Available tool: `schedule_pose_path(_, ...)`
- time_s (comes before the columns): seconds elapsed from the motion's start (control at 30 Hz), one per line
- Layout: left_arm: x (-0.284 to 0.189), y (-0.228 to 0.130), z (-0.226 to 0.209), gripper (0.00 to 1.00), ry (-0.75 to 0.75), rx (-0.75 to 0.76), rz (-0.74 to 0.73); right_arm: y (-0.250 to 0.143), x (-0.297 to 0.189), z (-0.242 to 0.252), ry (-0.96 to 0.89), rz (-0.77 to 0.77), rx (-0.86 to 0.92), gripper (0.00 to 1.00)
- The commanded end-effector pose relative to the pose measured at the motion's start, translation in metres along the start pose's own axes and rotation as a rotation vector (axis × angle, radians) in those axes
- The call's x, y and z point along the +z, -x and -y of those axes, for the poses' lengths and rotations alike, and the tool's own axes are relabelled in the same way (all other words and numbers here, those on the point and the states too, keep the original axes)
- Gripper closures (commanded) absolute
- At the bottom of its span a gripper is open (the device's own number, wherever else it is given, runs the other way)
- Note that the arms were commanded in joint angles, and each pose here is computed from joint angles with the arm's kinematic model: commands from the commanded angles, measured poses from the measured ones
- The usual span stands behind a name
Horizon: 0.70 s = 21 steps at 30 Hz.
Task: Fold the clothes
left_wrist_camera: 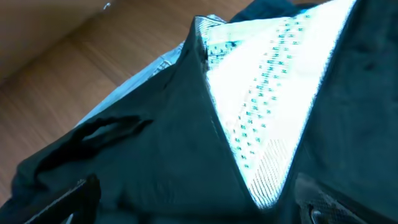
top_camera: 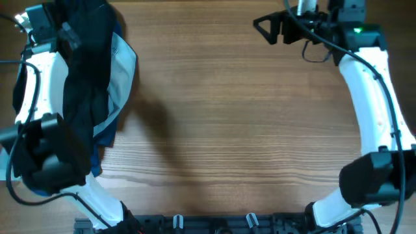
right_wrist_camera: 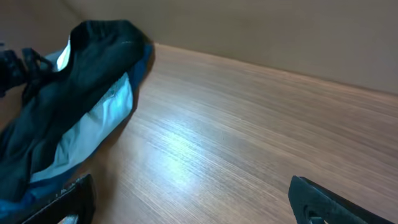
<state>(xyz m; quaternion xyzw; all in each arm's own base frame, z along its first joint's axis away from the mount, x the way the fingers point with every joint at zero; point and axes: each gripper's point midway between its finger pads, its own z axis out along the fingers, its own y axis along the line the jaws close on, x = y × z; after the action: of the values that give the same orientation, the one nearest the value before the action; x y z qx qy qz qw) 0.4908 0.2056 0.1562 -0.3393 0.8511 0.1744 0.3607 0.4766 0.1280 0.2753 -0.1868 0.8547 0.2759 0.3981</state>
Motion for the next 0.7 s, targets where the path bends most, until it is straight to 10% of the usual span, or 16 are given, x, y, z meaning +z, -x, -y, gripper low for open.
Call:
schedule_pose_path(0.0,0.012,0.004,0.007,0.01,-0.018,-0.015,0.018,-0.005,0.019,0.001,0.011,-0.016,0.0,0.01)
schedule_pose_path(0.37,0.029,-0.013,0.024,0.25,-0.088,-0.006,-0.031,-0.011,0.031,0.008,0.014,-0.028,0.012,0.01)
schedule_pose_path(0.47,0.029,-0.01,0.025,0.55,-0.093,-0.012,-0.017,-0.011,0.031,0.008,0.014,-0.028,0.014,0.0)
schedule_pose_path(0.53,0.029,-0.008,0.022,0.96,-0.075,-0.013,-0.007,-0.011,0.031,0.008,0.014,-0.028,0.032,0.0)
schedule_pose_path(0.67,0.0,0.022,0.014,0.96,-0.072,-0.046,0.069,-0.01,0.031,0.008,0.014,-0.025,0.029,0.01)
